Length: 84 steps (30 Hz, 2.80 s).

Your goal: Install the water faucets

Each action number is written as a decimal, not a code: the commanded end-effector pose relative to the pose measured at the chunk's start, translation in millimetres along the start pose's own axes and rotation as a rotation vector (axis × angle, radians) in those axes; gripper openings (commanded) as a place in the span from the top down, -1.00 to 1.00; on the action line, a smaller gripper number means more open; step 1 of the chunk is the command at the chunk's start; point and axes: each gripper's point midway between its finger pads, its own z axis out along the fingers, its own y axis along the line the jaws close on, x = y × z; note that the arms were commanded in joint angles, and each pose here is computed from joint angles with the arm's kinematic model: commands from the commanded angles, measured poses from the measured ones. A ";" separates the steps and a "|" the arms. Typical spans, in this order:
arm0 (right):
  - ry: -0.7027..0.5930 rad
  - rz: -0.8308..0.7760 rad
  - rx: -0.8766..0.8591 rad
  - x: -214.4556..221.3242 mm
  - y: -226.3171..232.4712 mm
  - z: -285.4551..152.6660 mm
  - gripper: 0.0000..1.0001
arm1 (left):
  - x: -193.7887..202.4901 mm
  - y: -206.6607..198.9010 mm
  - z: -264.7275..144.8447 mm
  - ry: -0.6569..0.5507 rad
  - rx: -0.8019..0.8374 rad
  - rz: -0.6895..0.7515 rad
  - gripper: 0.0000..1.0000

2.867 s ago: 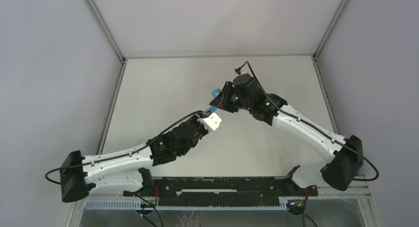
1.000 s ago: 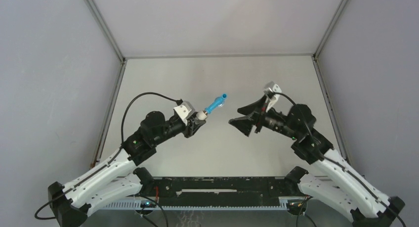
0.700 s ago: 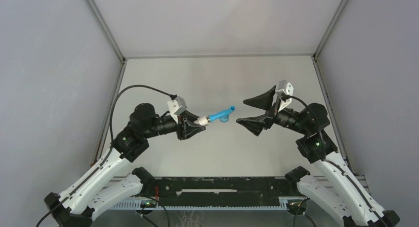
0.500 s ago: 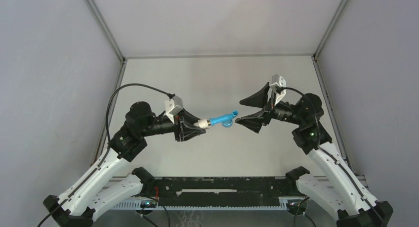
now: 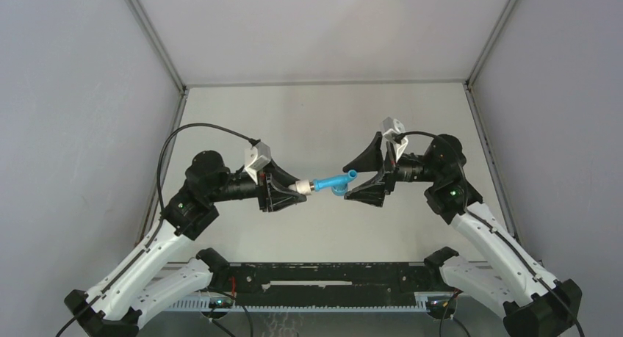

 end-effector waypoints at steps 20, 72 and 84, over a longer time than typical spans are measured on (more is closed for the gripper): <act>0.007 -0.069 -0.137 0.7 10.1 31.4 -0.13 | -37.1 -20.8 -6.3 -0.103 0.069 0.067 1.00; -0.037 1.326 0.212 2.2 -97.0 47.2 1.00 | 41.5 122.0 26.7 0.365 -0.828 0.980 0.04; -0.069 1.261 0.249 3.1 -111.3 40.5 1.00 | 28.3 93.7 16.5 0.315 -0.671 0.706 -0.83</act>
